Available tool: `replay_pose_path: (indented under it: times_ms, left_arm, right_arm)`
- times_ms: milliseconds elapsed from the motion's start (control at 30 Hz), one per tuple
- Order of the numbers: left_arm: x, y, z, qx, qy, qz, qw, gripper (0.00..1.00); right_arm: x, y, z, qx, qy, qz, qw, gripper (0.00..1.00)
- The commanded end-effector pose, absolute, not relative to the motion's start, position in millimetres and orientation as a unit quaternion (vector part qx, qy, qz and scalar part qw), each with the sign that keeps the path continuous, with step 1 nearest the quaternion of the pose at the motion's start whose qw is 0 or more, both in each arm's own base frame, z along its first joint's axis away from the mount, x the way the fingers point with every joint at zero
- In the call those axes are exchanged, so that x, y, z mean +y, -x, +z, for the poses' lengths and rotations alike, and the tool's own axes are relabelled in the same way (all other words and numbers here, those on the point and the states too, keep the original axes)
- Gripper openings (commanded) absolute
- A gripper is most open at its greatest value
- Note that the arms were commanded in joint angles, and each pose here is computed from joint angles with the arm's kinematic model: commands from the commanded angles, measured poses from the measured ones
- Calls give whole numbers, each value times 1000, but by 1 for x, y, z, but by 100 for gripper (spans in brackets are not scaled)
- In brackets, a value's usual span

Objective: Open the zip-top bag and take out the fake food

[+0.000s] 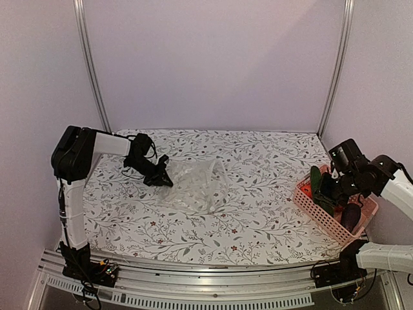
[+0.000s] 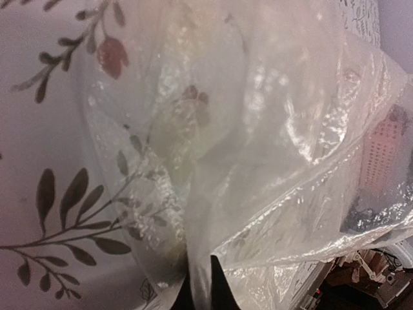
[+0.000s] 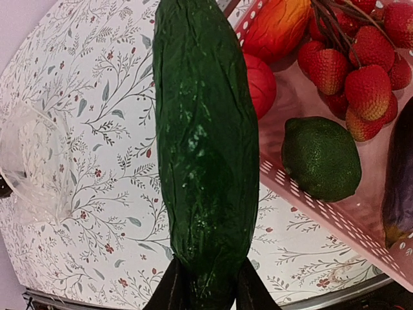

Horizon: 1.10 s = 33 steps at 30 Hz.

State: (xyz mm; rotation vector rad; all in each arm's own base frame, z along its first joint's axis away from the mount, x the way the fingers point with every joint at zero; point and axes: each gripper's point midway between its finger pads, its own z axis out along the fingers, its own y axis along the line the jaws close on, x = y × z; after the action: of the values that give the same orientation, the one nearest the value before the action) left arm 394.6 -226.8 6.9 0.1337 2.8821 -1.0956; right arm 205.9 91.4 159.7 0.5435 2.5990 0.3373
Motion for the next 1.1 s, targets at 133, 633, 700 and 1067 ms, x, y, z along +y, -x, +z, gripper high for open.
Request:
replay_pose_path:
  times_ms: [133,633,700,1067]
  left_arm:
    - [-223,-396,-3,936,-37,-351,16,0]
    - [-225,-398,-3,932,-42,-360,19,0]
    - [-226,-398,-3,931,-42,-361,19,0]
    - [-224,-395,-5,932,-40,-360,14,0]
  right_arm:
    - [82,-261,161,920,-270,148,244,0]
    - [54,-293,111,938,-248,155,184,0]
    - [53,-290,105,942,-243,152,174,0]
    - [33,-262,90,944,-267,120,154,2]
